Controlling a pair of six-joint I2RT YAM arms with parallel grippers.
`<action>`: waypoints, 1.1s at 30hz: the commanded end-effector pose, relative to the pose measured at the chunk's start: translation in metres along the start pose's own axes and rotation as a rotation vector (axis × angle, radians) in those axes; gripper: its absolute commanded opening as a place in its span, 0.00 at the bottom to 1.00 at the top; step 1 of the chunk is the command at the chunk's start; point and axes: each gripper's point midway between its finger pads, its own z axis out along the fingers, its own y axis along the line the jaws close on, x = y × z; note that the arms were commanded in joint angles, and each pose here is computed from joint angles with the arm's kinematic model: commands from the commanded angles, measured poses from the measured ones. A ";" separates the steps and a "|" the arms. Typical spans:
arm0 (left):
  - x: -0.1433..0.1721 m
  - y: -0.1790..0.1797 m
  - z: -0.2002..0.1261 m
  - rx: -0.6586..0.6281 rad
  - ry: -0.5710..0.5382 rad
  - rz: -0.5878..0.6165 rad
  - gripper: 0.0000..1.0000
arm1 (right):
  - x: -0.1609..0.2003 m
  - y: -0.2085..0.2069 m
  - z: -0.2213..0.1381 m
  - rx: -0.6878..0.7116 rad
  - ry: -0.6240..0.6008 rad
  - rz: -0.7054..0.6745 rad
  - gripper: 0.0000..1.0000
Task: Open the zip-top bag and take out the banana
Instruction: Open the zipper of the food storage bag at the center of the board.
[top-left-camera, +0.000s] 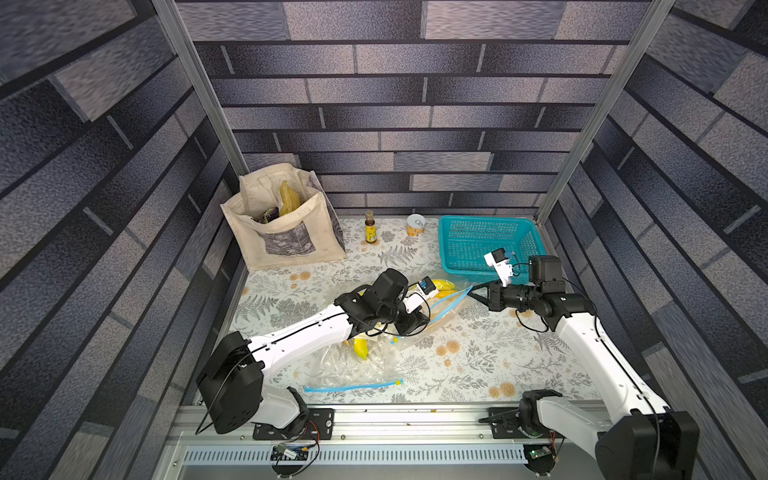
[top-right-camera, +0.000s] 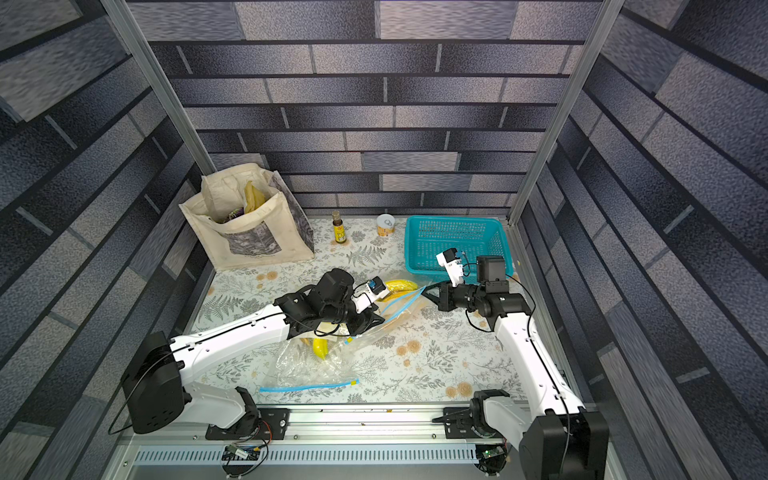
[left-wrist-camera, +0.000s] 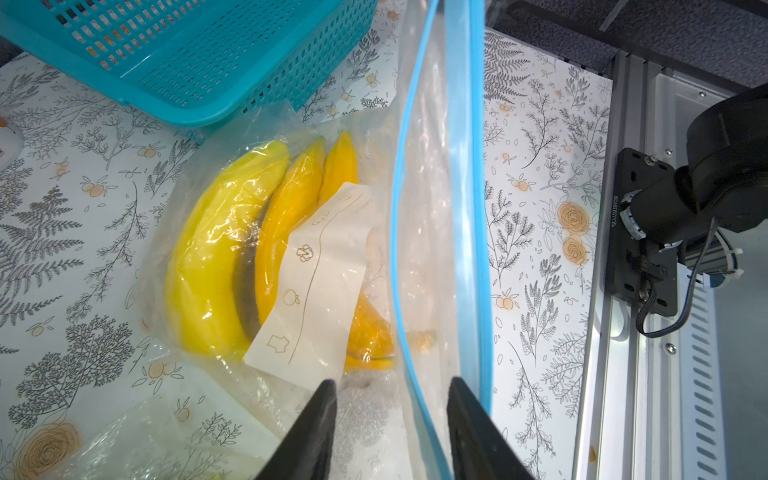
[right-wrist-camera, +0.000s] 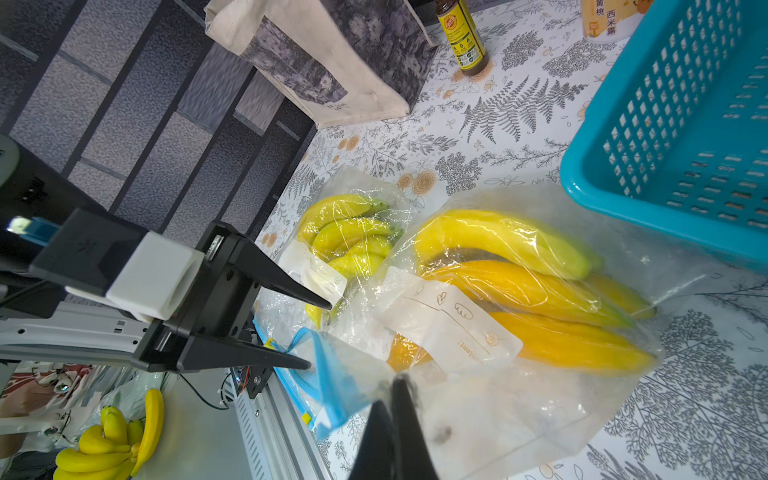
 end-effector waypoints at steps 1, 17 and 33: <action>0.013 -0.009 -0.003 0.027 0.032 -0.039 0.40 | 0.004 -0.003 -0.003 0.037 0.004 0.013 0.00; 0.027 -0.026 0.003 -0.002 0.047 -0.087 0.11 | 0.014 -0.029 -0.015 0.240 0.002 0.077 0.07; -0.010 -0.014 0.038 -0.234 0.030 -0.160 0.00 | 0.019 0.034 -0.081 0.287 -0.177 0.111 0.55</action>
